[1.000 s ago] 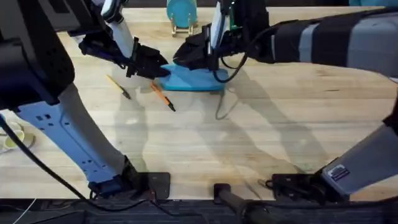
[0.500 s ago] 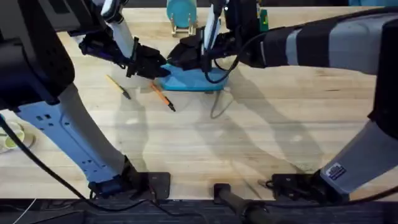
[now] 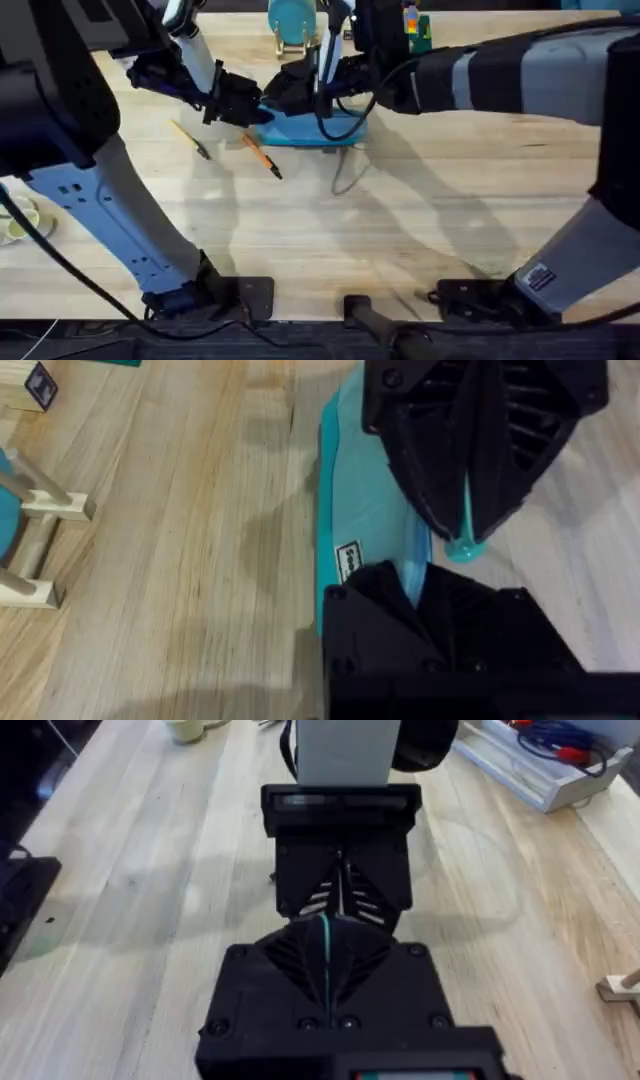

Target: Unzip the bag, pick up the pens from the table one at a time and place them inside, then zip the bag closed.

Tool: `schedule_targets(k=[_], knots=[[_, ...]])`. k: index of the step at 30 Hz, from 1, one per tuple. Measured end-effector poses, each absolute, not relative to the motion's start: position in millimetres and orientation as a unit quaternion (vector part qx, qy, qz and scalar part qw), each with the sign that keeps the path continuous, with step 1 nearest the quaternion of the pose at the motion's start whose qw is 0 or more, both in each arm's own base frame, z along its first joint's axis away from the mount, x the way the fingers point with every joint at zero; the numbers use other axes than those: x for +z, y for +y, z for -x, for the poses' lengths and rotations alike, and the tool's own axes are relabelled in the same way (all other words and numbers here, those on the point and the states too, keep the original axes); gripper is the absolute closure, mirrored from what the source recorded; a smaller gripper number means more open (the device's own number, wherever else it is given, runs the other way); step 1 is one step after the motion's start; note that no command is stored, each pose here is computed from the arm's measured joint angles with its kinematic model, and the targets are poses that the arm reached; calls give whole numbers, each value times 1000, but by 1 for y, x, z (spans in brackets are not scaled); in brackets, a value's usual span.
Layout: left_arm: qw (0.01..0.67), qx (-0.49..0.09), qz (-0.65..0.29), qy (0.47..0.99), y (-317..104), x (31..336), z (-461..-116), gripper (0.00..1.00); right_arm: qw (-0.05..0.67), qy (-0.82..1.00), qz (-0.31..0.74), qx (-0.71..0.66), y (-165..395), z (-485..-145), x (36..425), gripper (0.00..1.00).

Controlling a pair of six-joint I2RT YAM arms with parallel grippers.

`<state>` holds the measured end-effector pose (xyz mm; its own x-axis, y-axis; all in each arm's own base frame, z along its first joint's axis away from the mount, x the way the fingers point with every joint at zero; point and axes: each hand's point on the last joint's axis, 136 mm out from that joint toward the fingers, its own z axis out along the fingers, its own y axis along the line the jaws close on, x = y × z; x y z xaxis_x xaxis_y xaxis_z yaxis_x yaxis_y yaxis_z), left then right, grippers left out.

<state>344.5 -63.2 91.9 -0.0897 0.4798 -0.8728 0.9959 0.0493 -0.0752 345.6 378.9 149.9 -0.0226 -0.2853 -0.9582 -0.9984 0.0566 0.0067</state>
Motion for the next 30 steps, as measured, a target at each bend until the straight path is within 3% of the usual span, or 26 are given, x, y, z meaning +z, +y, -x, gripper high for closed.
schedule_targets(k=[30], knots=[[346,-374,-579,637,-63,92,-344,959,447,586,540,407,396,-343,157,971]])
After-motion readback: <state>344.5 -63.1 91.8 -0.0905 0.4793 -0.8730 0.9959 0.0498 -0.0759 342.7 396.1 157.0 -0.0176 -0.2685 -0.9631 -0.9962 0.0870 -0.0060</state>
